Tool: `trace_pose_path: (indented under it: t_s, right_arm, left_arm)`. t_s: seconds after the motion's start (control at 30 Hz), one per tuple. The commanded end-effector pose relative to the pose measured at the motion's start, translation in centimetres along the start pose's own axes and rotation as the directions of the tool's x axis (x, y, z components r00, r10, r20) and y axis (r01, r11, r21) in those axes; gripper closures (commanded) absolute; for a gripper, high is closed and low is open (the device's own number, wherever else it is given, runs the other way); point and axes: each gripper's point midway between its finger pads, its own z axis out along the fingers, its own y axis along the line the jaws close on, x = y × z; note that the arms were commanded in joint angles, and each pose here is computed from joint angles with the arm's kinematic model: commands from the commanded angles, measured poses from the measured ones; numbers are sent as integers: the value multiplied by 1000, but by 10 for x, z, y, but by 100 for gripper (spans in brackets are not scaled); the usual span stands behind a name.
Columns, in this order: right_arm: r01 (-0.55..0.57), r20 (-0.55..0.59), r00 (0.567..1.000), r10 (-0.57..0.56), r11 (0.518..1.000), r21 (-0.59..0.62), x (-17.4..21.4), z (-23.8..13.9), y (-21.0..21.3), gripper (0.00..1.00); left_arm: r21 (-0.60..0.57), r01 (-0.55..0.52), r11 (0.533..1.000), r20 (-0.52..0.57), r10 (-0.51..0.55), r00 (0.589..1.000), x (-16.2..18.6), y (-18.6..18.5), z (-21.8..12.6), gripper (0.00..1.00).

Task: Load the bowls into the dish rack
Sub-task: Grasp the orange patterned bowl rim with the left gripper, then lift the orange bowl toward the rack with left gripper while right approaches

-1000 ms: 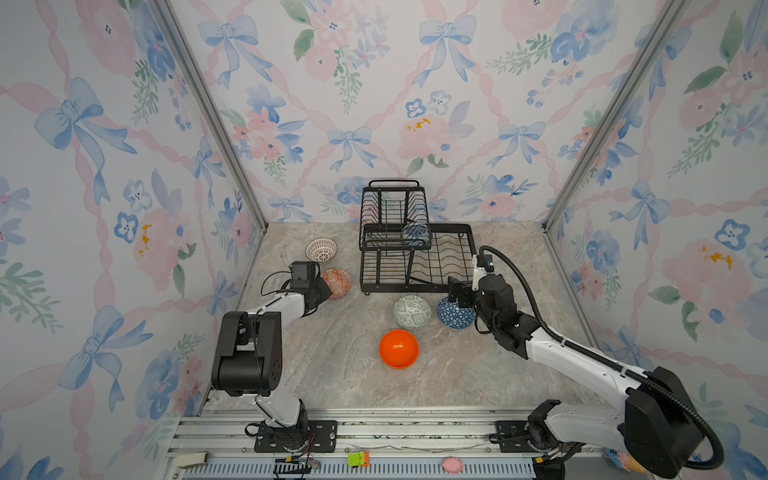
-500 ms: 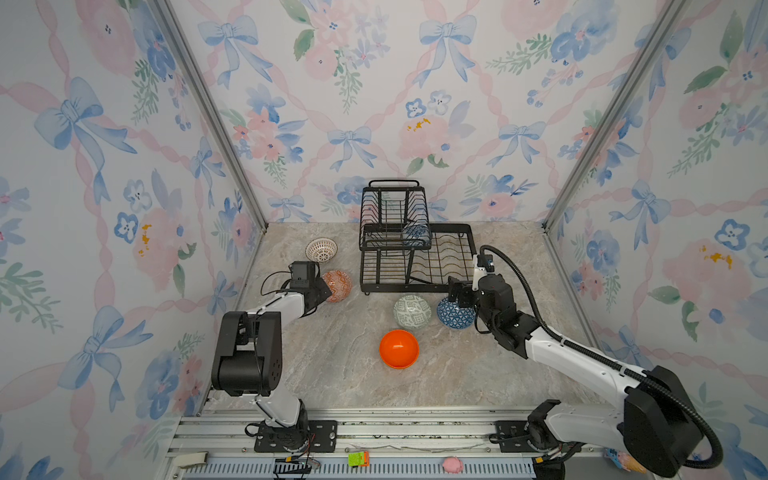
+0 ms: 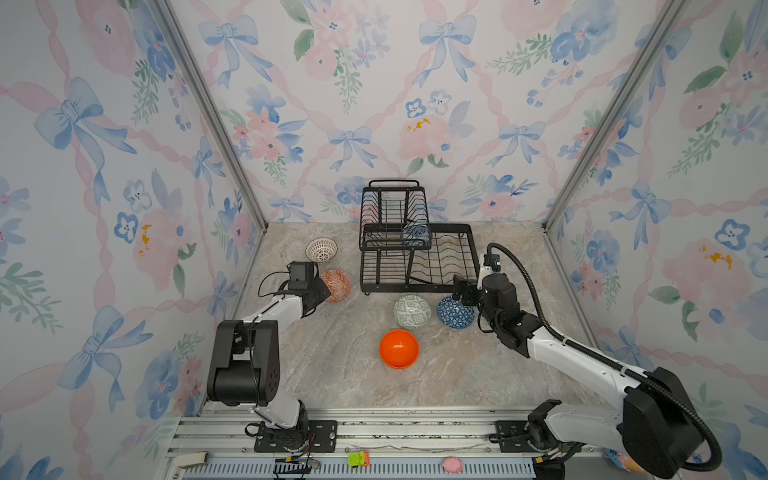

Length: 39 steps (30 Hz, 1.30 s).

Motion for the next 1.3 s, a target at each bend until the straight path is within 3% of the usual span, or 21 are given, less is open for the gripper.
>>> trace_pose_path:
  t_s: [0.0,0.37,0.63,1.03,1.27]
  right_arm:
    - [-28,3,1000,28,998,48,0,-1,-14,3]
    - [-90,64,995,81,984,152,-11,-11,-43,3]
    - [-117,96,990,102,979,165,-51,-32,-50,3]
    - [-175,75,982,171,983,46,-105,-38,-15,3]
    - [-278,108,952,285,958,-75,-147,-42,14,3]
  left_arm:
    - [51,16,999,71,-19,997,-15,-11,-17,100]
    - [181,33,983,239,-77,968,-55,-36,-73,100]
    - [298,31,954,335,-135,933,-83,-61,-115,100]
    - [407,-25,913,483,-192,854,-127,-90,-178,100]
    - [484,-123,866,549,-191,814,-144,-143,-215,100]
